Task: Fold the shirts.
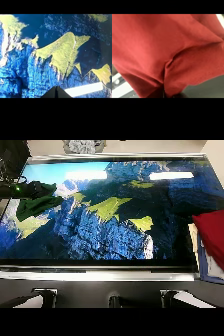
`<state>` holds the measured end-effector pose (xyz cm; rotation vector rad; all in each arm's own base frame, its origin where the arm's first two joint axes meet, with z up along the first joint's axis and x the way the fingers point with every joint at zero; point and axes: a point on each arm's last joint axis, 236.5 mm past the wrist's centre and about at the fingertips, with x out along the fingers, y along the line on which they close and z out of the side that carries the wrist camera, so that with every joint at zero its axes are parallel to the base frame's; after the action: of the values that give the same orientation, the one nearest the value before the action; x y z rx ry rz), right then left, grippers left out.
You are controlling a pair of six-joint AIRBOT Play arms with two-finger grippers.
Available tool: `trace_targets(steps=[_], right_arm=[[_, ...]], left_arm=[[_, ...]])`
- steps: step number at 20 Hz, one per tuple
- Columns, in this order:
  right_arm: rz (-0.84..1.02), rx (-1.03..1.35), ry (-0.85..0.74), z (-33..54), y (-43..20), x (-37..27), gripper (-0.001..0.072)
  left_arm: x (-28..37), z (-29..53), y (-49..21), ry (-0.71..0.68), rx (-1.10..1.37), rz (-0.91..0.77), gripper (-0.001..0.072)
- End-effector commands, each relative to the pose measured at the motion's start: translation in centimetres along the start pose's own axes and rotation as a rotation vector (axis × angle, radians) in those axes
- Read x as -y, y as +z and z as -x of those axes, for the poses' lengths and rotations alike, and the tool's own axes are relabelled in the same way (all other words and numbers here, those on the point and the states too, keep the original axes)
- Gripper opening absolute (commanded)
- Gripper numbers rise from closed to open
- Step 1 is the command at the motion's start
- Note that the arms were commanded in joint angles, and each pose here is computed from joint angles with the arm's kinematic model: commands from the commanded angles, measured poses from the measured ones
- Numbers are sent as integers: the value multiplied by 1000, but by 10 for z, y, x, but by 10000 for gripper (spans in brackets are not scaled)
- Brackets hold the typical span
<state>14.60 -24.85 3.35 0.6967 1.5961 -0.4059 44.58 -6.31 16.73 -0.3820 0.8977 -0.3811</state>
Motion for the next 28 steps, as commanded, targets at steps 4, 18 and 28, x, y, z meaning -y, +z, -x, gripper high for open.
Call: trace_targets(steps=[4, 18, 28], right_arm=[[-24, -83, -9, -51, -21, 5, 54], [509, 1263, -235, 329, 141, -164, 660], [1268, 49, -58, -46, -17, -416, 607]], left_arm=[[0, 0, 0, 0, 0, 0, 27], [-27, 126, 111, 514, 335, -200, 23], [-90, -4, -135, 469, -455, 48, 457]])
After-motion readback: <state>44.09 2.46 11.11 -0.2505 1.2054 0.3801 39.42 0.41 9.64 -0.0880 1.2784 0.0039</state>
